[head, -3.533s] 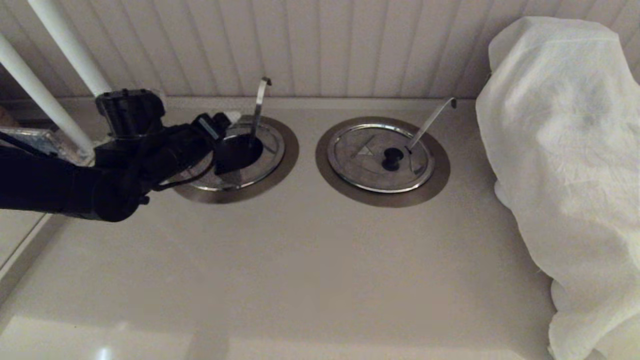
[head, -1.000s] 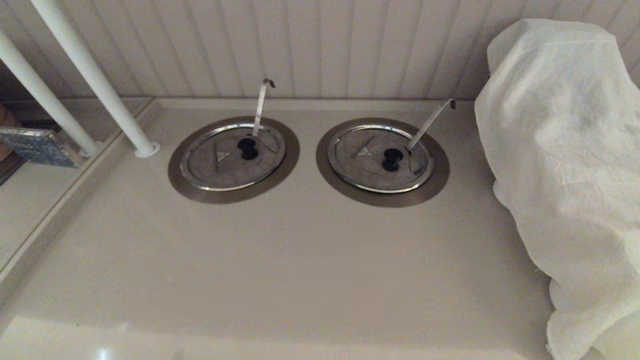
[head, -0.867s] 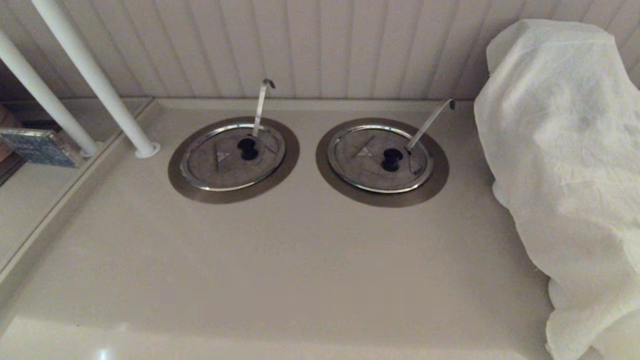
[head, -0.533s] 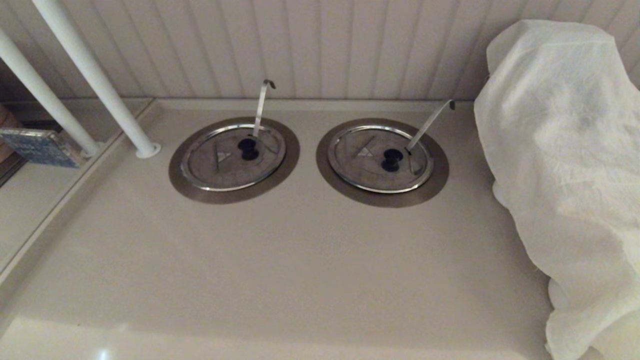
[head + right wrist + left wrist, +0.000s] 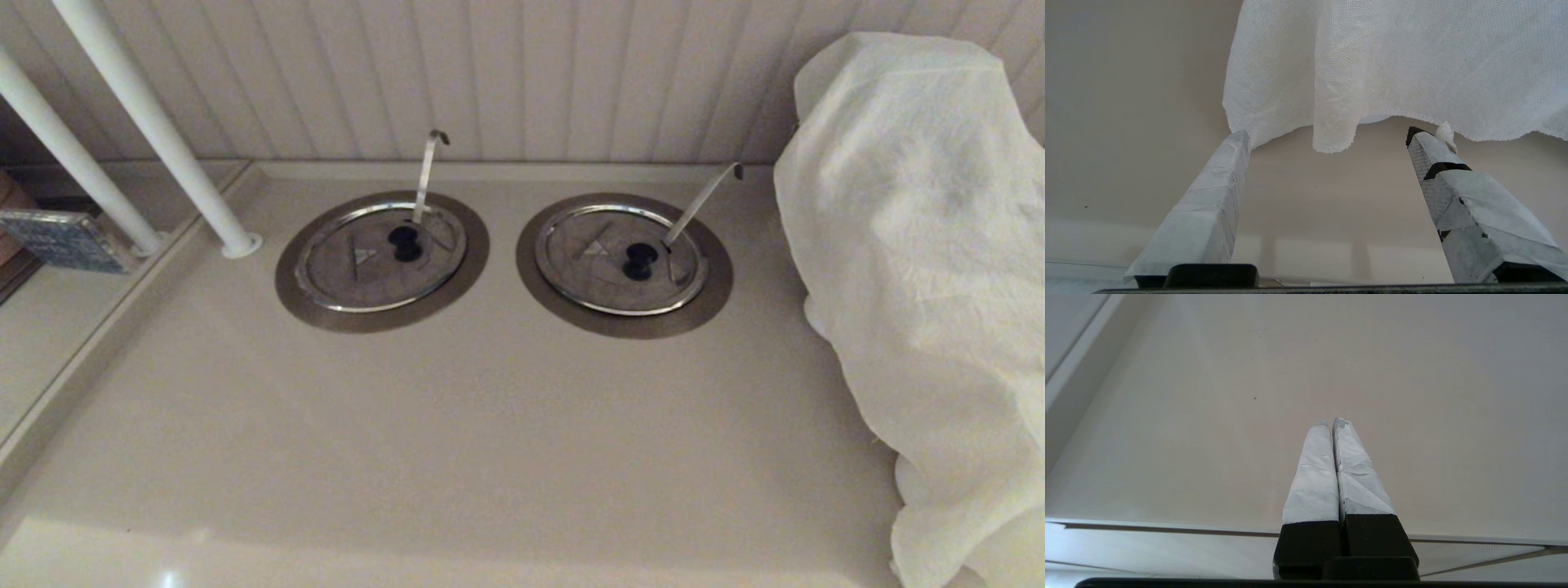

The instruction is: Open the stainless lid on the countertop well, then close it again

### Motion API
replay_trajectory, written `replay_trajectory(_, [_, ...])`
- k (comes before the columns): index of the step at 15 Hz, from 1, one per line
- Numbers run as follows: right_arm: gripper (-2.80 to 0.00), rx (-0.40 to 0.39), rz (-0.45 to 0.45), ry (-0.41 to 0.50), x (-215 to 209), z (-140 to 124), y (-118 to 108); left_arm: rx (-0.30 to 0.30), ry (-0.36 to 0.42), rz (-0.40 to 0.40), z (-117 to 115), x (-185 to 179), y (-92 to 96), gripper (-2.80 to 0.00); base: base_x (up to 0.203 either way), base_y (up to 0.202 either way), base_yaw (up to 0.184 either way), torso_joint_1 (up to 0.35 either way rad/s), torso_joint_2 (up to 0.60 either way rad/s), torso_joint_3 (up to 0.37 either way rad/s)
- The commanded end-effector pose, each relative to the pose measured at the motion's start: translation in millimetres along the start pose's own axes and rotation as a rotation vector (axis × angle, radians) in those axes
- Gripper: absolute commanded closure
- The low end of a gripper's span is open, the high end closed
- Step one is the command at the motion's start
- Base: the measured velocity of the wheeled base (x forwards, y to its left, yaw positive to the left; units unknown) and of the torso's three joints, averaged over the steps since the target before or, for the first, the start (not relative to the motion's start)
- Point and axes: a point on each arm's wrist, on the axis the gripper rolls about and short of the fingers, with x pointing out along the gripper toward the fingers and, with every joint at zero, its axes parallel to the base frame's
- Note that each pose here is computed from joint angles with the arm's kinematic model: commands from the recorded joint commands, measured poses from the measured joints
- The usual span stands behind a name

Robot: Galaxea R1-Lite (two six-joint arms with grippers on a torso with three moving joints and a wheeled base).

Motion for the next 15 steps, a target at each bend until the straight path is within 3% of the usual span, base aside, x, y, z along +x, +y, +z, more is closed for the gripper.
replay_trajectory(1, [-2.80, -0.001, 0.001, 0.001, 0.0, -0.5, 0.0, -0.004, 0.010, 0.003, -2.3, 0.8, 0.1, 0.00, 0.000, 0.000, 0.000, 0.000, 0.00, 0.000])
replay_trajectory(15, [-2.80, -0.001, 0.001, 0.001, 0.0, -0.5, 0.0, -0.008, 0.007, 0.010, -1.8, 0.6, 0.2, 0.00, 0.000, 0.000, 0.000, 0.000, 0.00, 0.000])
